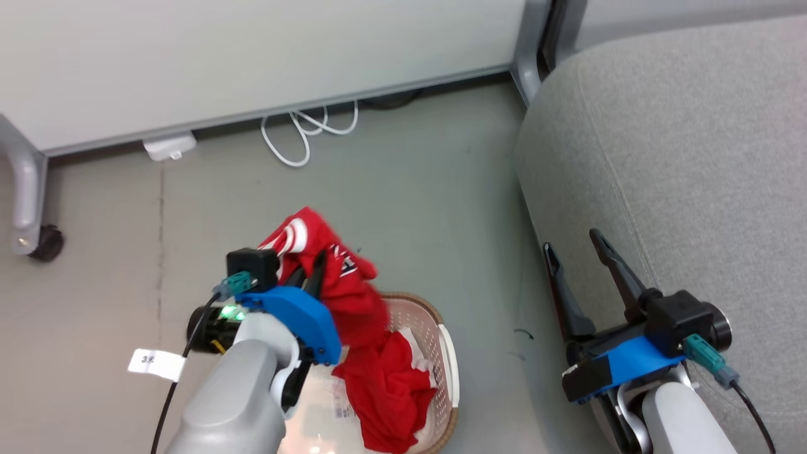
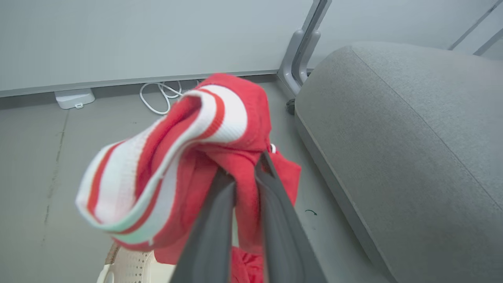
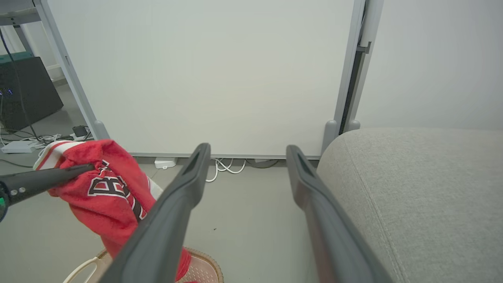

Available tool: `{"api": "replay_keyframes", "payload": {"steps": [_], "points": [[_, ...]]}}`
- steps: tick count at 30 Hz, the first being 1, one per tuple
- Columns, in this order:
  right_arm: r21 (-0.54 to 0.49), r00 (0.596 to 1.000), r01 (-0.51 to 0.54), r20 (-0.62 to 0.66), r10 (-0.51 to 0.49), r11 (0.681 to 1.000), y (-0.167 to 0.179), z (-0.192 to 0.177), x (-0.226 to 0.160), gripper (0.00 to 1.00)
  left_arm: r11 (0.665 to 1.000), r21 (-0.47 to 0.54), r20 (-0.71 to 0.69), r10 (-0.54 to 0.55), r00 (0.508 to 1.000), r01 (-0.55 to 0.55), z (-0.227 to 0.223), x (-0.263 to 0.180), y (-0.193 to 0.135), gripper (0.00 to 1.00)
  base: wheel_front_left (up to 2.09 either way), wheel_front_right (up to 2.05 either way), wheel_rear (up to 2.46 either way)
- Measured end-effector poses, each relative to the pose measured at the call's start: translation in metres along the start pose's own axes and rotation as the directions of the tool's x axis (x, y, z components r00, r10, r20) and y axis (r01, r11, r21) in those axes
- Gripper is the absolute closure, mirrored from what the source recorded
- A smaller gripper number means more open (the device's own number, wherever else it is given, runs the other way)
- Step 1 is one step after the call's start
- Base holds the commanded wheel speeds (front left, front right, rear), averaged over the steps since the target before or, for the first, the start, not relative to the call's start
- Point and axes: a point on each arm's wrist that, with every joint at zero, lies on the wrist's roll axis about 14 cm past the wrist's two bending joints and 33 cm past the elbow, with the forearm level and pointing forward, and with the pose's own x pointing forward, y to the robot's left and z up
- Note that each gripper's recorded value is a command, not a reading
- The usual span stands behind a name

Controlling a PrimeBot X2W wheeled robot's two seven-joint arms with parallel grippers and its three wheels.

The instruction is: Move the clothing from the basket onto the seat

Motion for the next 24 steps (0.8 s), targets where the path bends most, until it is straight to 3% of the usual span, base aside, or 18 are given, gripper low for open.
{"api": "replay_keyframes", "payload": {"steps": [10, 24], "points": [[-0.001, 0.999, -0.035, 0.02, 0.035, 0.999, 0.016, 0.014, -0.016, 0.0, 0.981, 0.105, 0.172, -0.177, 0.969, 0.16, 0.073, -0.02, -0.064, 1.0, 0.0, 0.0, 0.0], [-0.011, 0.997, -0.07, 0.028, 0.071, 0.997, 0.031, 0.027, -0.034, 0.0, 0.913, 0.245, 0.301, -0.39, 0.87, 0.325, 0.153, -0.052, -0.152, 1.0, 0.0, 0.0, 0.0]]}}
